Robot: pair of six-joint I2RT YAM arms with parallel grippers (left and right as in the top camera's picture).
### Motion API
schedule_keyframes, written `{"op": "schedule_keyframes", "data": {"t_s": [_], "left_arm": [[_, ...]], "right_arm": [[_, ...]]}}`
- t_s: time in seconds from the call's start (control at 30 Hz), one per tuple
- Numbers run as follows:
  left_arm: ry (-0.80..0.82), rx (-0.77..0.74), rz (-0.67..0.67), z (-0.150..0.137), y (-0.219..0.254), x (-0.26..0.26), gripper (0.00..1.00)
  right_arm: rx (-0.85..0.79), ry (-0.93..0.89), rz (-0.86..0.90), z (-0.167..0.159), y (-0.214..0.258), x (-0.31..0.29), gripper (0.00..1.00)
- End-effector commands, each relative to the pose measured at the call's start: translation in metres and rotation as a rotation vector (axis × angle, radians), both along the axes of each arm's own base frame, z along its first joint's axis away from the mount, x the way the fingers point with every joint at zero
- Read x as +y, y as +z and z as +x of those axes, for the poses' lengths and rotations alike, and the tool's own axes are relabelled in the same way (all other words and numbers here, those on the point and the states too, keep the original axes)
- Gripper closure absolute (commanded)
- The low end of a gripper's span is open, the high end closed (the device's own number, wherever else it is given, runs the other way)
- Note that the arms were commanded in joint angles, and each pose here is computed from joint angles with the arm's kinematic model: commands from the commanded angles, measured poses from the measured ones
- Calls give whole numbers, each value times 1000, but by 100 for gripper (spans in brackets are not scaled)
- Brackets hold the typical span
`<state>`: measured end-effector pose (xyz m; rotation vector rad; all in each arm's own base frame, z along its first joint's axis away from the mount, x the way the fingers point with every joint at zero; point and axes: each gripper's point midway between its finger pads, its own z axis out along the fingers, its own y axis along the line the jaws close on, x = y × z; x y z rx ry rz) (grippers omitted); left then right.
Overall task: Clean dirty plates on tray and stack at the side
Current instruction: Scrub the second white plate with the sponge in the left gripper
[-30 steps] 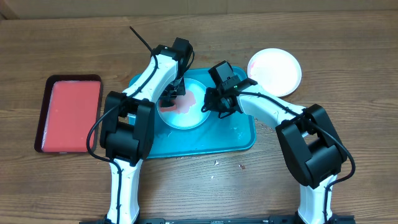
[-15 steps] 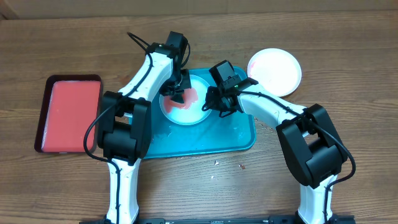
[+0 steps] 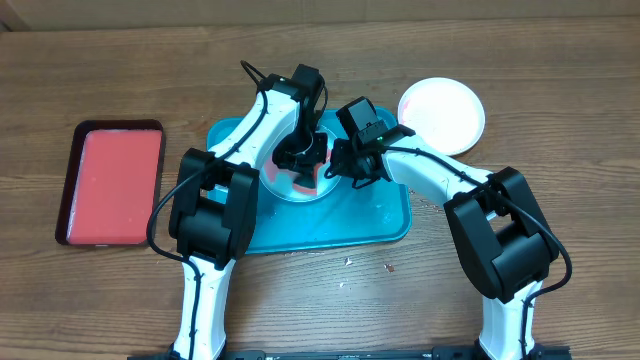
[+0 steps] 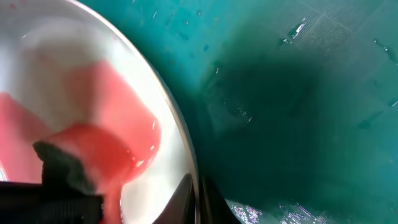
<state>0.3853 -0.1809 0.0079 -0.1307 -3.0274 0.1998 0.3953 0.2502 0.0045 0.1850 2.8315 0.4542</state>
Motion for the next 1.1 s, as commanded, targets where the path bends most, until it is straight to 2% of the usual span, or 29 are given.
{"op": "schedule_keyframes", "data": {"t_s": [0.0,0.17,0.27,0.33,0.43,0.6,0.7,0.97,1.07], "left_arm": [[6,45,158,-5,-26,39,96],[132,-21,343,13,-24,89,96],[214,-62,378,25,-24,110,96],[266,-75,347,32,-25,112,96],[302,-72,202,41,-29,96,96],[240,-69,-50,51,-26,54,96],[181,-57,-148,48,-22,30,96],[69,-24,-160,27,-22,-4,96],[57,-7,-104,19,-24,1,95]], "right_arm": [[57,-19,-95,-10,-35,-19,96],[57,-19,-95,-10,-35,-19,96],[57,-20,-95,-10,-35,-19,96],[57,-19,-95,-10,-35,-19,96],[57,-20,-94,-10,-35,-19,96],[57,-19,-95,-10,-35,-19,96],[57,-19,-95,-10,-35,-19,96],[57,-19,-95,-10,-35,-19,96],[58,-19,-96,-11,-35,-19,96]]}}
